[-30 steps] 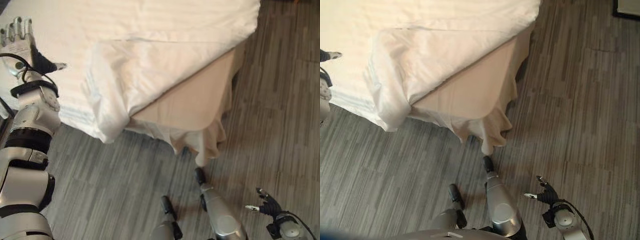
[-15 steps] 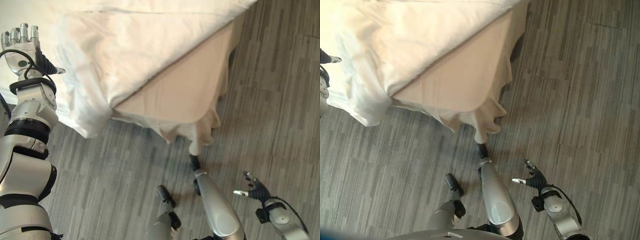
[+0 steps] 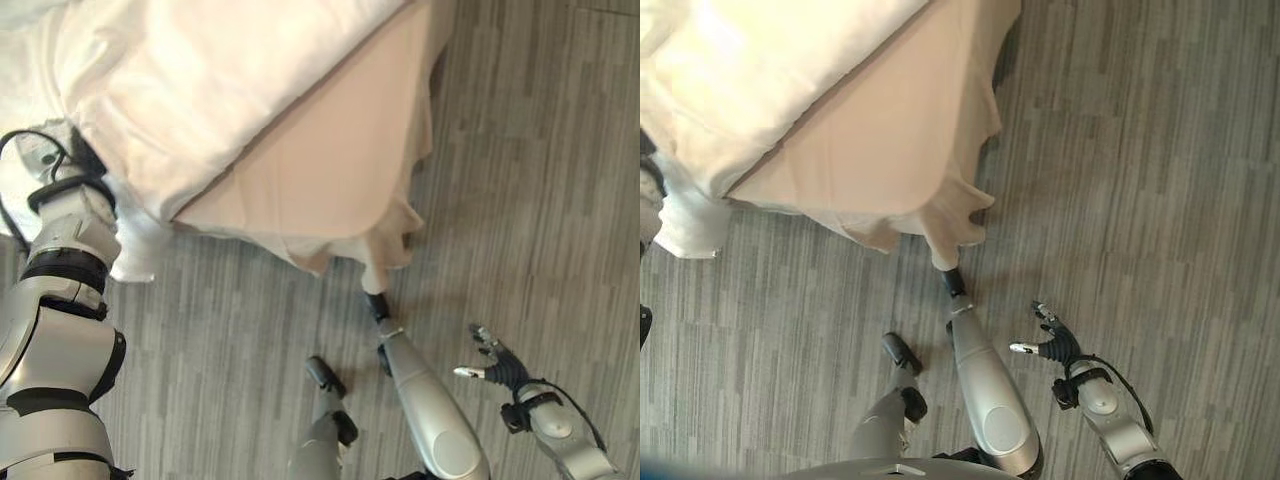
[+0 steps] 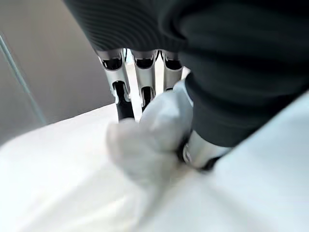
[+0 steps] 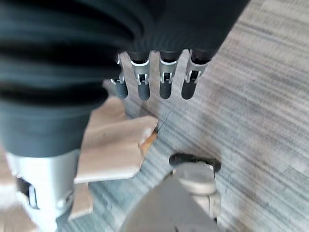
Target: Making the bed.
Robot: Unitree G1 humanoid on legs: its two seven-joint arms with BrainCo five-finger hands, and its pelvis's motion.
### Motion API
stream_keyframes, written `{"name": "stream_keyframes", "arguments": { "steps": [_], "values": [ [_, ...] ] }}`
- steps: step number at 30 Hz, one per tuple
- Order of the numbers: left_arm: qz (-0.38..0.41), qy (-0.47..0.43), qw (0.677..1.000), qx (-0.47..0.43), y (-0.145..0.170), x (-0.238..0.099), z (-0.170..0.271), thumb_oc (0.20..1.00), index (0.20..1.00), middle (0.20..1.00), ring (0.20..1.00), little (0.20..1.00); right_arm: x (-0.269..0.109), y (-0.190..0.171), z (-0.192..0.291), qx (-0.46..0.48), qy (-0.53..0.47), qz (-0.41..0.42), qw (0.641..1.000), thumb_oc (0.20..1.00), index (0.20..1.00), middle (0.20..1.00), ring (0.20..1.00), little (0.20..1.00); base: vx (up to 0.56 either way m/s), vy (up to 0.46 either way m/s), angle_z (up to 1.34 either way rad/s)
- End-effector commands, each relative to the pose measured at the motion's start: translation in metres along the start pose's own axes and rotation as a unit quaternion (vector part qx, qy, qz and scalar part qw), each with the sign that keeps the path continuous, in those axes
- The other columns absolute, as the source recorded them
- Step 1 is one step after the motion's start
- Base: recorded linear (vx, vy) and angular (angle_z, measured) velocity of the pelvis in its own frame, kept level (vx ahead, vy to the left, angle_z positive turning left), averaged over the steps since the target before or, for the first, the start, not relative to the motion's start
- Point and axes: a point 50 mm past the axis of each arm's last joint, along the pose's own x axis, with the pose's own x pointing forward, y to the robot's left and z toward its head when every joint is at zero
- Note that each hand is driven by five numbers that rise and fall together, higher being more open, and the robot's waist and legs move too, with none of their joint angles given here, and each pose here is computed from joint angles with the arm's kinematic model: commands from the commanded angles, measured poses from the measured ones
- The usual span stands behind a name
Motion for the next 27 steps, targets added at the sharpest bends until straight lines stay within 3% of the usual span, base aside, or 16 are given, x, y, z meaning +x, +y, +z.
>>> {"name": "stream_keyframes", "arguments": {
  "steps": [1, 4, 5, 6, 7, 8, 10, 12, 14, 15, 16, 17, 21, 23, 26, 27],
  "values": [
    [0.063, -0.062, 0.986, -0.14, 0.008, -0.01, 0.038, 0.2, 0.2, 0.2, 0.2, 0.2, -0.022, 0.018, -0.017, 0.01, 0.026, 0.031, 0.999, 1.0, 1.0, 1.0, 1.0, 1.0, 0.03, 0.109, 0.01],
    [0.032, -0.076, 0.968, -0.238, -0.019, -0.033, 0.057, 0.2, 0.2, 0.2, 0.2, 0.2, -0.023, 0.021, -0.025, -0.003, 0.048, 0.036, 0.998, 1.0, 1.0, 1.0, 1.0, 1.0, 0.02, 0.106, -0.01],
    [-0.08, -0.098, 0.912, -0.39, -0.07, -0.09, 0.098, 0.2, 0.2, 0.2, 0.2, 0.2, -0.026, 0.027, -0.04, -0.01, 0.085, 0.025, 0.996, 1.0, 1.0, 1.0, 1.0, 1.0, -0.01, 0.1, -0.27],
    [-0.081, -0.098, 0.912, -0.39, -0.07, -0.091, 0.097, 0.2, 0.2, 0.2, 0.2, 0.2, -0.026, 0.027, -0.041, -0.01, 0.085, 0.025, 0.996, 1.0, 1.0, 1.0, 1.0, 1.0, 0.01, 0.161, -0.21],
    [-0.137, -0.129, 0.879, -0.438, -0.084, -0.12, 0.119, 0.2, 0.2, 0.2, 0.2, 0.2, -0.028, 0.027, -0.048, -0.005, 0.104, 0.012, 0.994, 1.0, 1.0, 1.0, 1.0, 1.0, -0.01, 0.081, 0.05],
    [-0.153, -0.131, 0.877, -0.436, -0.088, -0.127, 0.118, 0.2, 0.2, 0.2, 0.2, 0.2, -0.03, 0.028, -0.053, -0.005, 0.117, 0.013, 0.993, 1.0, 1.0, 1.0, 1.0, 1.0, 0.01, 0.134, 0.24],
    [-0.281, -0.126, 0.825, -0.475, -0.126, -0.18, 0.132, 0.2, 0.2, 0.2, 0.2, 0.2, -0.031, 0.034, -0.07, -0.01, 0.16, 0.008, 0.987, 1.0, 1.0, 1.0, 1.0, 1.0, -0.01, 0.126, 0.16],
    [-0.331, -0.133, 0.802, -0.48, -0.136, -0.204, 0.134, 0.2, 0.2, 0.2, 0.2, 0.2, -0.032, 0.034, -0.076, -0.011, 0.176, 0.0, 0.984, 1.0, 1.0, 1.0, 1.0, 1.0, -0.07, 0.117, -0.1],
    [-0.493, -0.163, 0.762, -0.386, -0.173, -0.277, 0.129, 0.2, 0.2, 0.2, 0.2, 0.2, -0.034, 0.047, -0.095, 0.019, 0.236, -0.005, 0.972, 1.0, 1.0, 1.0, 1.0, 1.0, -0.21, 0.249, -0.33],
    [-0.523, -0.159, 0.754, -0.365, -0.181, -0.291, 0.125, 0.2, 0.2, 0.2, 0.2, 0.2, -0.033, 0.048, -0.096, 0.023, 0.242, -0.009, 0.97, 1.0, 1.0, 1.0, 1.0, 1.0, -0.22, 0.218, -0.25],
    [-0.556, -0.17, 0.743, -0.331, -0.189, -0.309, 0.122, 0.451, 0.451, 0.451, 0.451, 0.451, -0.034, 0.052, -0.1, 0.028, 0.255, -0.006, 0.967, 1.0, 1.0, 1.0, 1.0, 1.0, -0.16, 0.142, -0.09],
    [-0.579, -0.159, 0.739, -0.307, -0.197, -0.323, 0.117, 1.0, 1.0, 1.0, 1.0, 1.0, -0.032, 0.056, -0.101, 0.031, 0.259, -0.006, 0.965, 1.0, 1.0, 1.0, 1.0, 1.0, -0.16, 0.134, -0.07],
    [-0.661, -0.097, 0.703, -0.244, -0.222, -0.374, 0.096, 1.0, 1.0, 1.0, 1.0, 1.0, -0.024, 0.066, -0.104, 0.044, 0.284, -0.003, 0.958, 1.0, 1.0, 1.0, 1.0, 1.0, -0.18, 0.111, -0.09],
    [-0.666, -0.066, 0.701, -0.247, -0.226, -0.379, 0.089, 1.0, 1.0, 1.0, 1.0, 1.0, -0.022, 0.068, -0.104, 0.046, 0.288, -0.003, 0.957, 1.0, 1.0, 1.0, 1.0, 1.0, -0.12, 0.057, -0.2],
    [-0.658, 0.113, 0.669, -0.325, -0.232, -0.393, 0.051, 1.0, 1.0, 1.0, 1.0, 1.0, -0.018, 0.076, -0.104, 0.072, 0.301, -0.005, 0.951, 1.0, 1.0, 1.0, 1.0, 1.0, -0.23, 0.013, -0.06],
    [-0.658, 0.113, 0.669, -0.325, -0.232, -0.393, 0.051, 1.0, 1.0, 1.0, 1.0, 1.0, -0.018, 0.076, -0.104, 0.072, 0.301, -0.005, 0.951, 1.0, 1.0, 1.0, 1.0, 1.0, -0.12, -0.008, 0.05]
  ]
}}
